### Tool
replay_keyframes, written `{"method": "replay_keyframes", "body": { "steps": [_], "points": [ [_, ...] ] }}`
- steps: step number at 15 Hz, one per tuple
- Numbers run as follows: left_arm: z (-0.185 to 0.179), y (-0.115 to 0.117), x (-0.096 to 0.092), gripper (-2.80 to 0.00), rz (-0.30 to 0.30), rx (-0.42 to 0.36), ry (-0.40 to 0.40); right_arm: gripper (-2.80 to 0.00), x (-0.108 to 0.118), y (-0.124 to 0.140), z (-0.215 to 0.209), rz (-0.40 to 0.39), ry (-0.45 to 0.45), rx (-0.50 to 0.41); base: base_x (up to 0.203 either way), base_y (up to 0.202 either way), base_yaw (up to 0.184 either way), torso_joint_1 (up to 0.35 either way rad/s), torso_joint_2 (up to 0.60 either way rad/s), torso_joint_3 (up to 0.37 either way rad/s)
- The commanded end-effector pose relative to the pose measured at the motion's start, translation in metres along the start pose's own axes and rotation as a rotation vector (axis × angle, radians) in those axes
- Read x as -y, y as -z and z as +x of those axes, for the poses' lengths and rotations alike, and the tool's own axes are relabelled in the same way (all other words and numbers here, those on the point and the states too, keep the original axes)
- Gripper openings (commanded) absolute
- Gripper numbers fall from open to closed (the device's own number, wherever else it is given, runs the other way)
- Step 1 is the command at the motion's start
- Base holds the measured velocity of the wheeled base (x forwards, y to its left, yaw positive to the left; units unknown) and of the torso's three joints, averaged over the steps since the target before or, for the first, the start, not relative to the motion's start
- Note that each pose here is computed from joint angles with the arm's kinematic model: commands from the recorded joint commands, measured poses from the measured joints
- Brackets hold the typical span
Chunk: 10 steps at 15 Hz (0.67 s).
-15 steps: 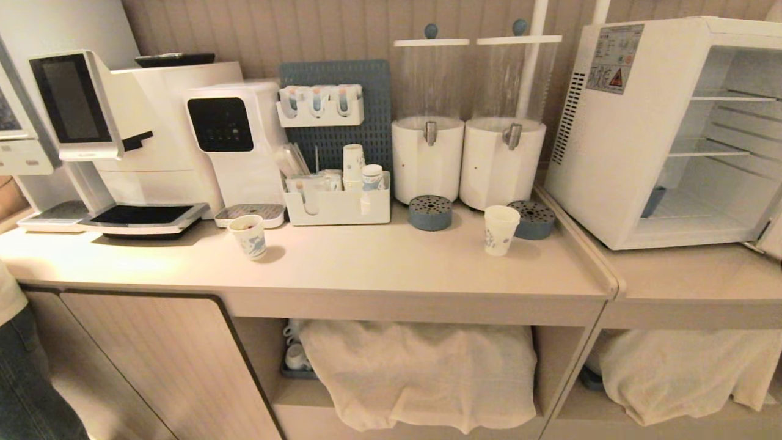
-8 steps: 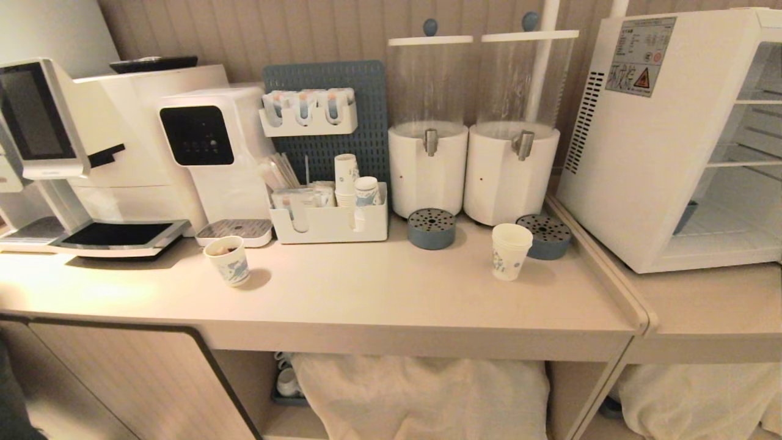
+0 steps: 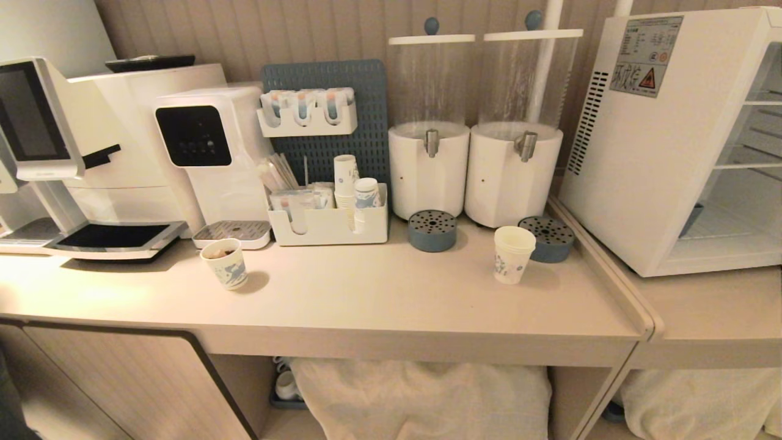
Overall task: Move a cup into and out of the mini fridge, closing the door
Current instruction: Put the paper cup in the freezer
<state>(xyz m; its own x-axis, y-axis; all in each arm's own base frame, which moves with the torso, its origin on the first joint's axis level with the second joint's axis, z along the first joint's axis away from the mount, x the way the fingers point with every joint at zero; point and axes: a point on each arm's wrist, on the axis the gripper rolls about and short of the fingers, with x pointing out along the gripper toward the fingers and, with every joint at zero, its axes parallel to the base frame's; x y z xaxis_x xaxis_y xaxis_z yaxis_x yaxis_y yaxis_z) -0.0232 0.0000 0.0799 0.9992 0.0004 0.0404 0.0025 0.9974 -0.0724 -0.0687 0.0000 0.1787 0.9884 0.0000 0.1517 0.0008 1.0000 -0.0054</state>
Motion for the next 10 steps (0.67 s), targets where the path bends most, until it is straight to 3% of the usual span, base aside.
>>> {"method": "replay_keyframes", "body": {
  "steps": [1,4,6,7,8,9,10],
  "points": [
    [0.000,0.000,0.000,-2.80,-0.001,0.001,-0.001,-2.80,0.000,-0.041,0.028,0.047,-0.003,-0.080,0.000,0.000,0.000,0.000,0.00,0.000],
    [0.000,0.000,0.000,-2.80,-0.034,0.001,-0.001,-2.80,-0.001,-0.075,0.116,0.150,-0.025,-0.337,0.000,0.000,0.000,0.000,0.00,0.000],
    [0.000,0.000,0.000,-2.80,-0.038,0.001,-0.001,-2.80,-0.004,-0.076,0.181,0.186,-0.125,-0.547,0.000,0.000,0.000,0.000,0.00,0.000],
    [0.000,0.000,0.000,-2.80,-0.039,0.001,-0.001,-2.80,-0.005,-0.070,0.207,0.197,-0.242,-0.652,0.000,0.000,0.000,0.000,0.00,0.000],
    [0.000,0.000,0.000,-2.80,-0.039,0.001,-0.001,-2.80,-0.004,-0.061,0.226,0.229,-0.430,-0.731,0.000,0.000,0.000,0.000,0.00,0.000],
    [0.000,0.000,0.000,-2.80,-0.039,0.001,-0.001,-2.80,0.000,-0.052,0.239,0.282,-0.639,-0.762,0.000,0.000,0.000,0.000,0.00,0.000],
    [0.000,0.000,0.000,-2.80,-0.039,0.001,-0.001,-2.80,0.009,-0.036,0.255,0.327,-0.780,-0.782,0.000,0.000,0.000,0.000,0.00,0.000]
  ]
}}
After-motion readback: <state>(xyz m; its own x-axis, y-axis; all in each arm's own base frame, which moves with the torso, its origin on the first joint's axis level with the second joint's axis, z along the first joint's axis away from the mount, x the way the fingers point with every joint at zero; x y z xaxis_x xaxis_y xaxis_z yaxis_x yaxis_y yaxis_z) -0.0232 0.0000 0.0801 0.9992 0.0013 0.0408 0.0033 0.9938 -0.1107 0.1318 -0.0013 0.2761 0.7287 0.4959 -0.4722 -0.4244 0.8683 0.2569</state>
